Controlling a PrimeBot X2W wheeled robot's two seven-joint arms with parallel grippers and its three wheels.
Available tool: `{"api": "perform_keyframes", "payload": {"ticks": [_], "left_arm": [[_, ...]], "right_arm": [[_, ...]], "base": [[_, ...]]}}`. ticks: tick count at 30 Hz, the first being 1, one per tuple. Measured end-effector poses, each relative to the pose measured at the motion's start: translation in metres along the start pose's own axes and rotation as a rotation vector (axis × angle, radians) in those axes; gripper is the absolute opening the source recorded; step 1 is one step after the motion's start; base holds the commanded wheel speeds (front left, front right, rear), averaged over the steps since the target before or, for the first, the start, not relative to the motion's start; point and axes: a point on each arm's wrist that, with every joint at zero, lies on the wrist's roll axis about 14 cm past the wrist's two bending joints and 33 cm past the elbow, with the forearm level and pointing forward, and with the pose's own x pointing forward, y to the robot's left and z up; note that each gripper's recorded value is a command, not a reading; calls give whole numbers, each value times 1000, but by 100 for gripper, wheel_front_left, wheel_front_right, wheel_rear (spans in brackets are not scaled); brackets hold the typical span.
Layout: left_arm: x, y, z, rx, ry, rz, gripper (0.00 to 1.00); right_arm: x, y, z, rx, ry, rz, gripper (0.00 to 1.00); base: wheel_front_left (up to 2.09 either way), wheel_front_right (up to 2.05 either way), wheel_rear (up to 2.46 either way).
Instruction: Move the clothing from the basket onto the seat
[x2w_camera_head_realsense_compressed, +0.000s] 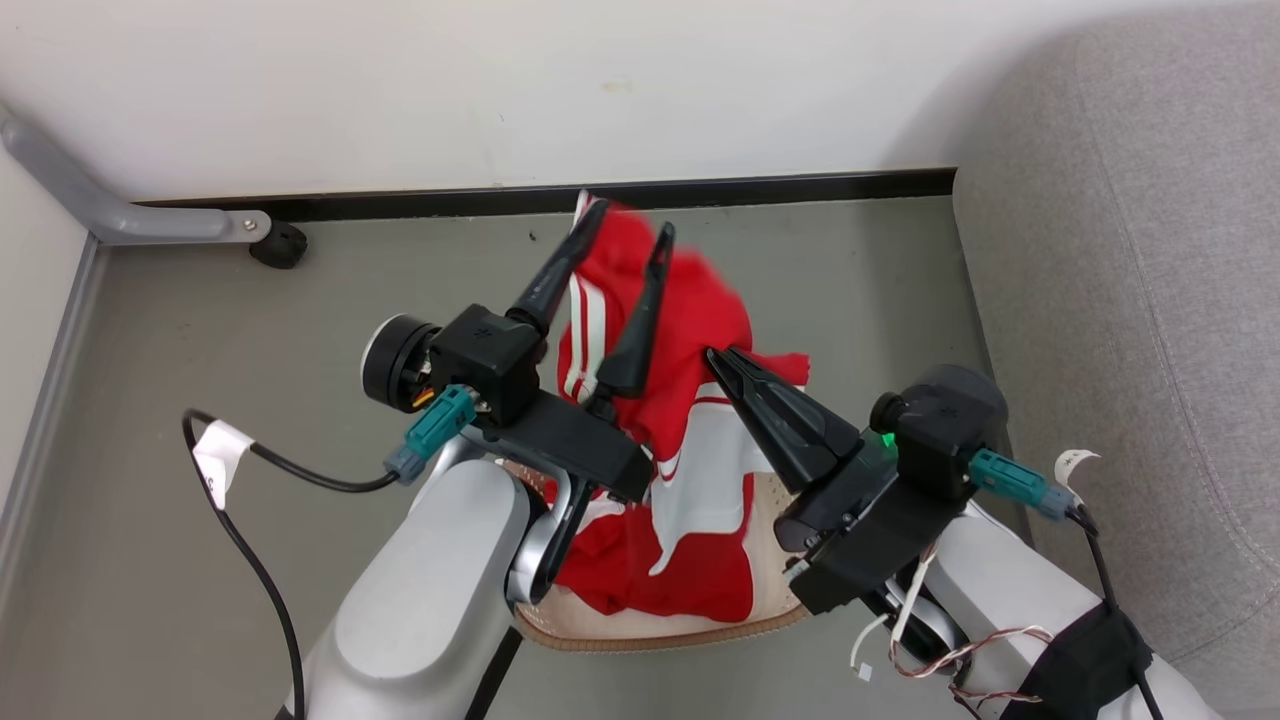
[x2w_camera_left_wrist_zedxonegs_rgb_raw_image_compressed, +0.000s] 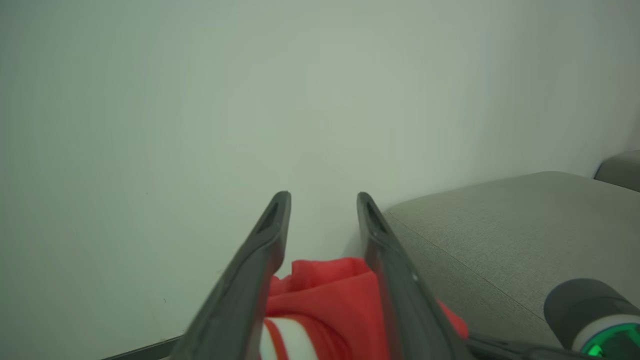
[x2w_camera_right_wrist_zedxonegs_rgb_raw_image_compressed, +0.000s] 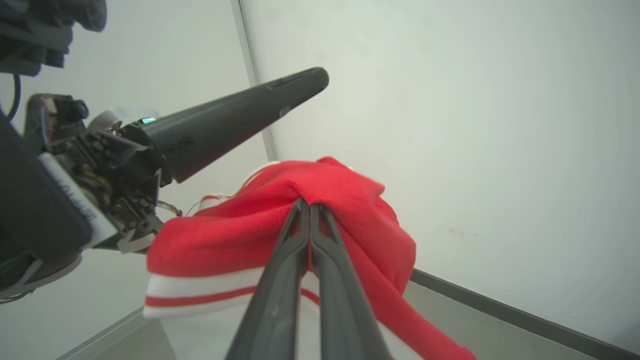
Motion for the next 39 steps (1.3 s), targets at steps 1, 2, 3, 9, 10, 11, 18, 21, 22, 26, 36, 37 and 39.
{"api": "perform_keyframes", "payload": {"ticks": [1, 2, 3, 9, 10, 11, 18, 21, 22, 26, 36, 37, 39], "left_arm": [[0, 0, 0, -2, 1, -4, 100], [0, 0, -1, -1, 3, -4, 100], [0, 0, -1, 1, 4, -3, 100], [-2, 5, -2, 6, 10, 13, 100], [-3, 6, -3, 5, 13, 17, 100], [-4, 7, -4, 4, 15, 22, 100], [-8, 13, -8, -7, 26, 48, 100], [-10, 15, -13, -14, 37, 59, 100], [-10, 15, -15, -14, 41, 59, 100], [-11, 11, -18, -18, 48, 52, 100], [-14, -7, -28, -46, 73, 11, 100], [-14, -10, -29, -47, 73, 4, 100], [-14, -14, -30, -51, 77, -5, 100]], "right_arm": [[0, 0, 1, -1, -4, 0, 0], [0, 0, 3, -2, -7, 1, 0], [0, 1, 4, -3, -10, 3, 0], [1, 0, 13, -9, -35, 0, 0], [1, -1, 14, -10, -38, -3, 0], [1, -2, 15, -11, -40, -7, 0], [-1, -11, 22, -20, -58, -33, 0], [-3, -13, 25, -26, -63, -42, 0], [-4, -15, 27, -28, -65, -47, 0], [-8, -18, 31, -38, -72, -65, 0], [-24, -29, 46, -70, -92, -122, 0], [-26, -30, 47, -73, -94, -129, 0], [-30, -33, 50, -78, -97, -143, 0]], "base": [[0, 0, 0], [0, 0, 0], [0, 0, 0], [0, 0, 0], [0, 0, 0], [0, 0, 0], [0, 0, 0], [0, 0, 0], [0, 0, 0], [0, 0, 0], [0, 0, 0], [0, 0, 0], [0, 0, 0]]}}
